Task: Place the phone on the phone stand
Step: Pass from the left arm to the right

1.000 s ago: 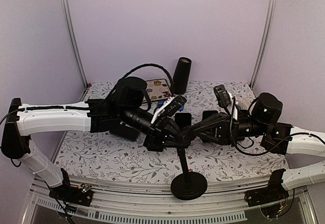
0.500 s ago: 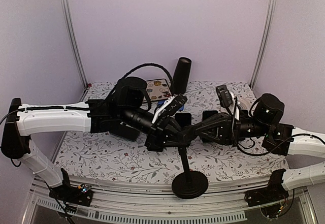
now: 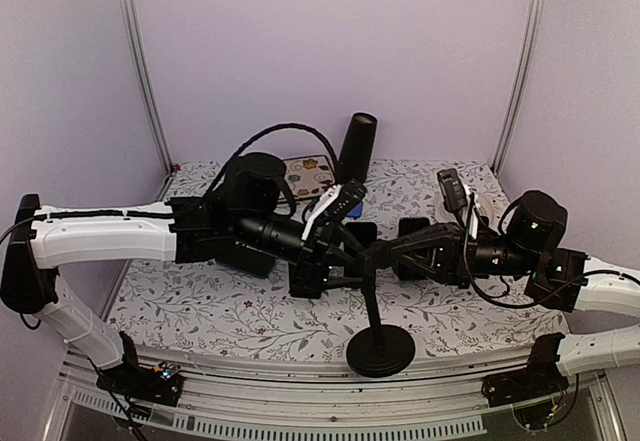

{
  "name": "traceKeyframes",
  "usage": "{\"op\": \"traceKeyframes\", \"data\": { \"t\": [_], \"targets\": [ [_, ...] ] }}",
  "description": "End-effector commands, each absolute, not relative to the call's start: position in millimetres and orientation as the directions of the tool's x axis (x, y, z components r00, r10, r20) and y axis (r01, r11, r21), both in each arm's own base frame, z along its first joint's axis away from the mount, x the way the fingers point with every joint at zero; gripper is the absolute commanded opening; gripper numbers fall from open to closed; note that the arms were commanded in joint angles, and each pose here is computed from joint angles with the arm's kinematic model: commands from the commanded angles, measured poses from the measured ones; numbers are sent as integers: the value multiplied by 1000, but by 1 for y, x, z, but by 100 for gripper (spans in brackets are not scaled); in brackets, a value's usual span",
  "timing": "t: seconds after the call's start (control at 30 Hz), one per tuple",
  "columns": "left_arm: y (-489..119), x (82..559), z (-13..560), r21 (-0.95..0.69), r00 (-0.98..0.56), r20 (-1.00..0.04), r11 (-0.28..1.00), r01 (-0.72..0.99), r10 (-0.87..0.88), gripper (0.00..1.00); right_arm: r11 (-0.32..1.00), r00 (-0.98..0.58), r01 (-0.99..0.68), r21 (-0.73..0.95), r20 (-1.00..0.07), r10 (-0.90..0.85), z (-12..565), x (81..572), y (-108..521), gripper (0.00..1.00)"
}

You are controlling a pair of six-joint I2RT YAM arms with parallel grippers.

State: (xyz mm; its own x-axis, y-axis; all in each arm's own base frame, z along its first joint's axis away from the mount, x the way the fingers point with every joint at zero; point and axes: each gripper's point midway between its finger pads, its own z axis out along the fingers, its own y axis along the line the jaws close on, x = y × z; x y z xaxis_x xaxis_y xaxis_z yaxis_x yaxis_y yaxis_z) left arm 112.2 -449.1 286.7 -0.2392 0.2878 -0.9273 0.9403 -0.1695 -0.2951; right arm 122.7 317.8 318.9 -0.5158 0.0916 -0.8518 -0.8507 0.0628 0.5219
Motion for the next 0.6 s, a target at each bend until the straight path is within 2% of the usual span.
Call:
{"op": "traceKeyframes", "data": {
  "t": [0.0,0.57],
  "targets": [
    [-441,122,296,-263,-231,-942,-105,959,244,44,117,-483,-855,505,-859,172,331,133,310,2],
    [-422,140,284,-265,-266,-935,36,964,235,41,280,-479,-798,533,-844,240,314,162,299,2]
  ]
}}
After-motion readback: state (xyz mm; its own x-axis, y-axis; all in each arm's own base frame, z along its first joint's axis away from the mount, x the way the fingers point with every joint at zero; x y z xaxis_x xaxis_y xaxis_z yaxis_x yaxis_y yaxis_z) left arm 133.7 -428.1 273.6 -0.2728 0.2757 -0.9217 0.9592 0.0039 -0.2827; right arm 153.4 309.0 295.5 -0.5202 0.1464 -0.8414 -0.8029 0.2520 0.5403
